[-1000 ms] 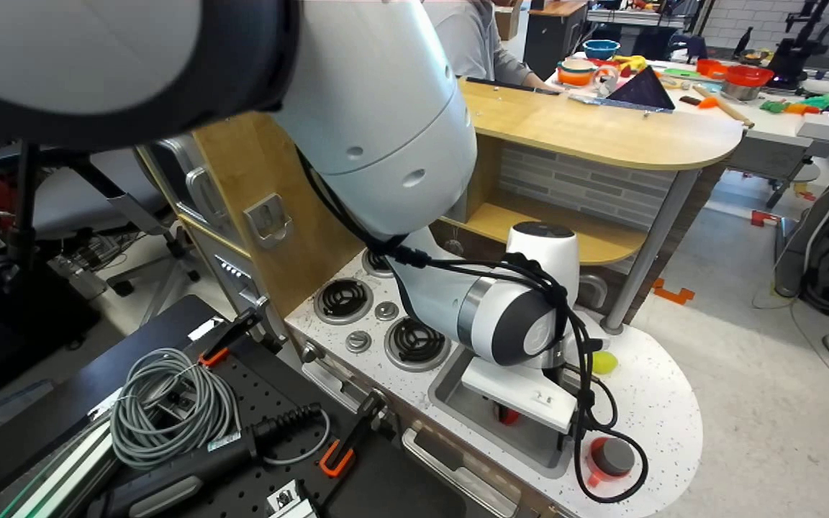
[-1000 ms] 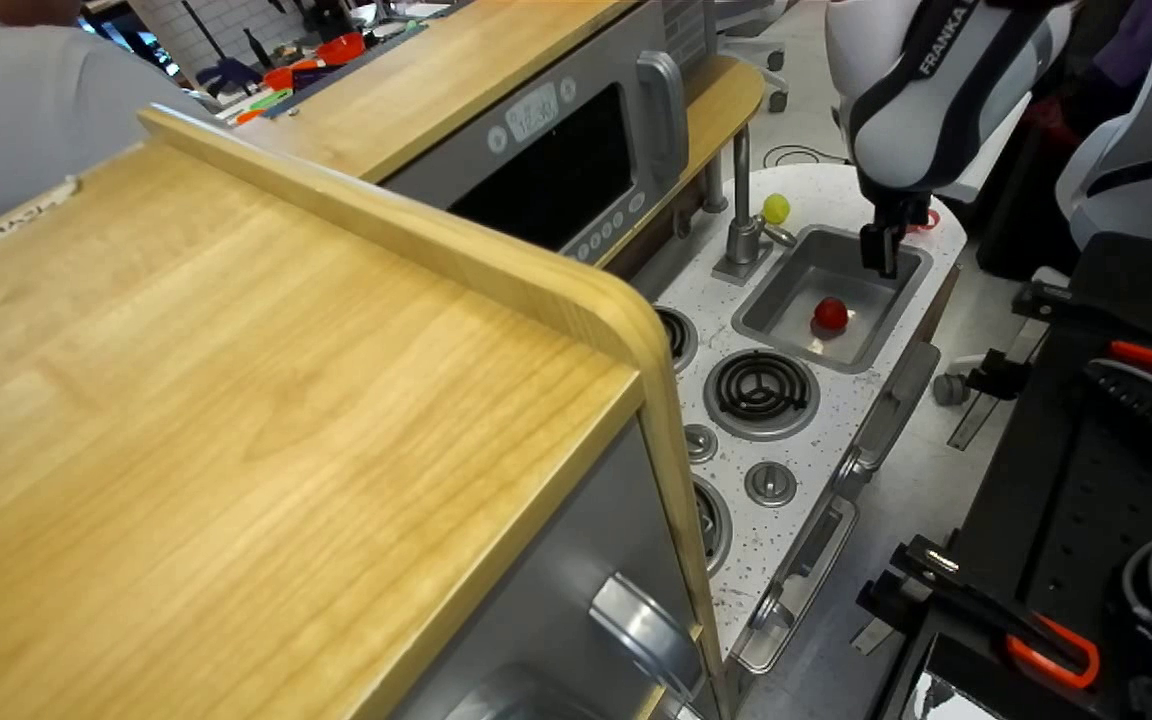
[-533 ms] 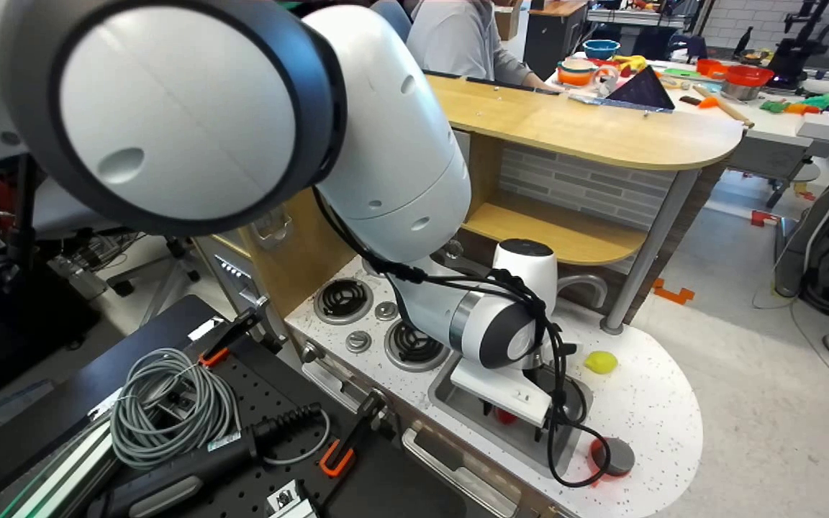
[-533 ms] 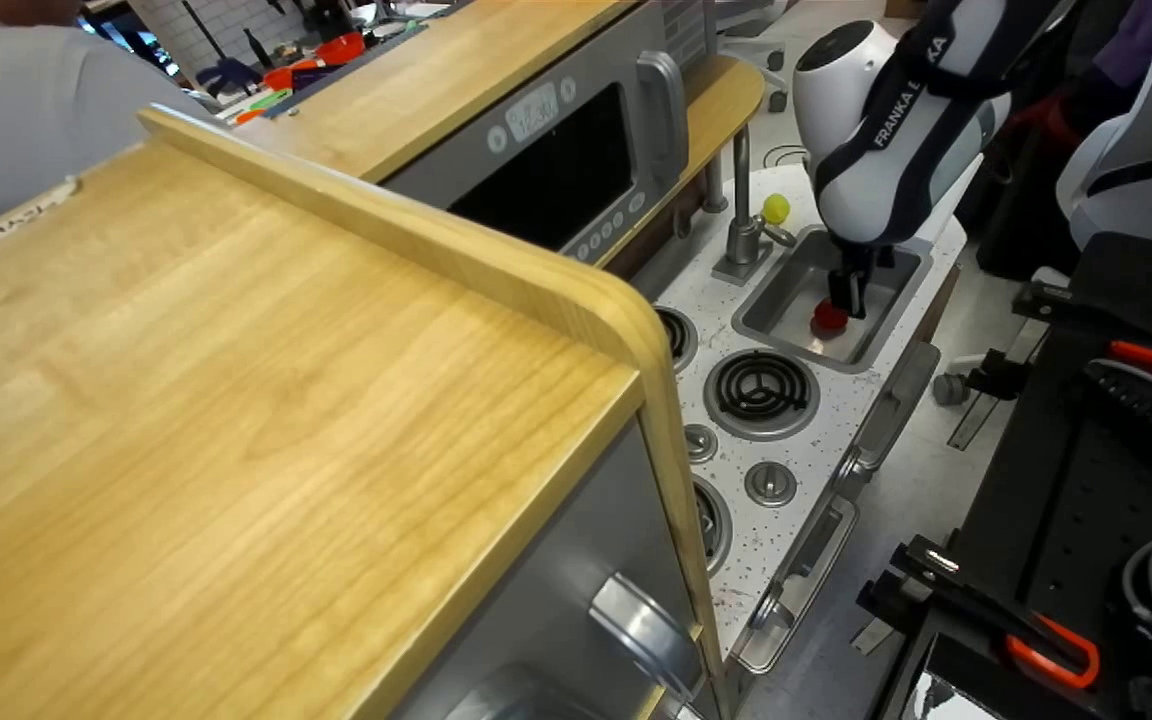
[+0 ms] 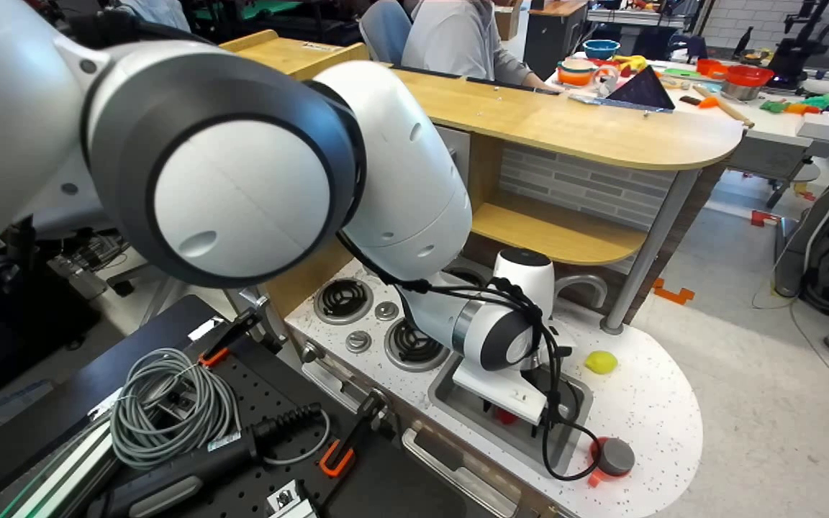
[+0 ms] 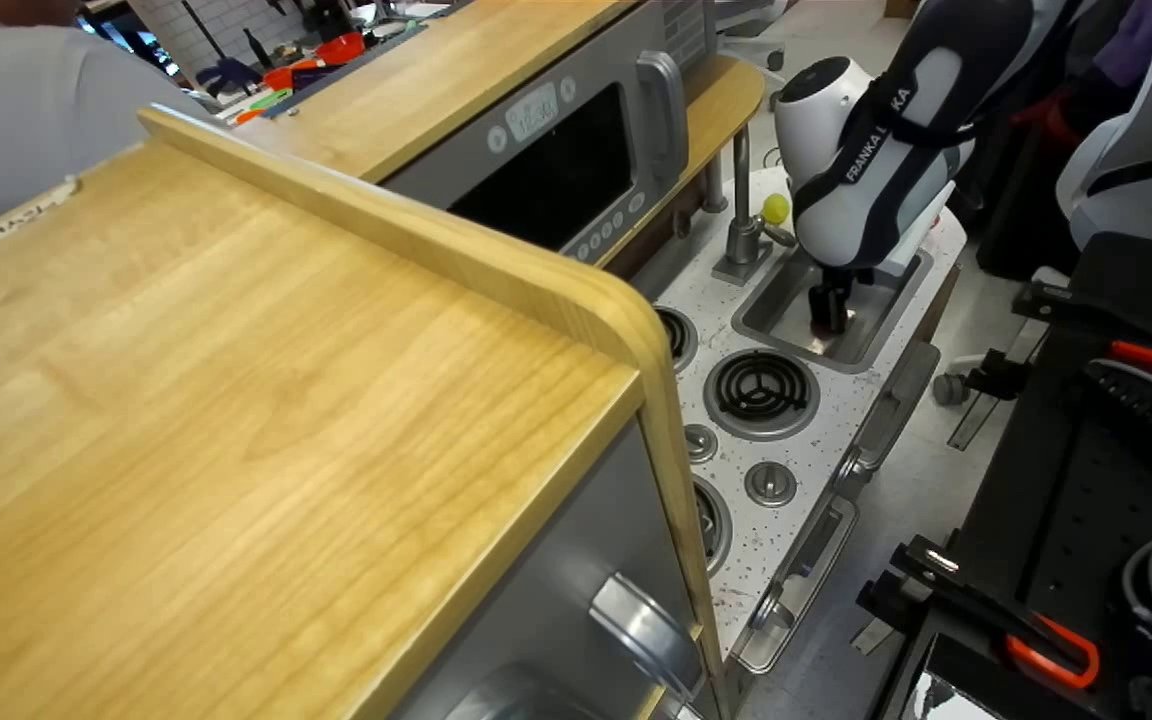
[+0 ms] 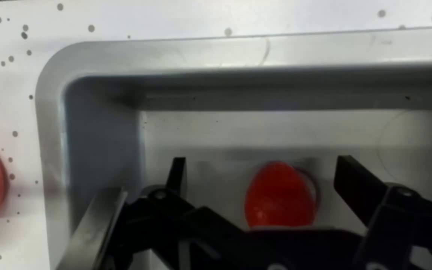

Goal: Remove the orange plush from the sink, put it on the stove, then put it back in the sink

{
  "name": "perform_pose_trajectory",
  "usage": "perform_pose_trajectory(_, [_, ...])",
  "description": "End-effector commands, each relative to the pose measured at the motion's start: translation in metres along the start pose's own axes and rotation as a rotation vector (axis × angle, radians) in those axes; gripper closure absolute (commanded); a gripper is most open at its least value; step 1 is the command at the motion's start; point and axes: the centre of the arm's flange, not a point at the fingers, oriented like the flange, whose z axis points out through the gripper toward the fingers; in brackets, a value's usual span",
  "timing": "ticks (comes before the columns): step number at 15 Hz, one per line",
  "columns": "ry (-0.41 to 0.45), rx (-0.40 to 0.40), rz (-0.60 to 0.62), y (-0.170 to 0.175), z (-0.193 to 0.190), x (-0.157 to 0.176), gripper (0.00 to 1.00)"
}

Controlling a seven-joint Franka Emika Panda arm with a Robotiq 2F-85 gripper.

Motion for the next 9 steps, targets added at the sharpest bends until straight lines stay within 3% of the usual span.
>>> perform_pose_trajectory(1, [-0.013, -0.006, 0.006, 0.002, 0.022, 0.023, 0.0])
perform_pose_trajectory(7, [-0.01, -0.004, -0.017, -0.007, 0.029, 0.034, 0.0])
perform_pose_trajectory(8, [-0.014, -0.001, -0.016, -0.006, 0.028, 0.035, 0.04])
perform_pose_trajectory(9, [-0.019, 0.004, -0.013, -0.006, 0.028, 0.036, 0.28])
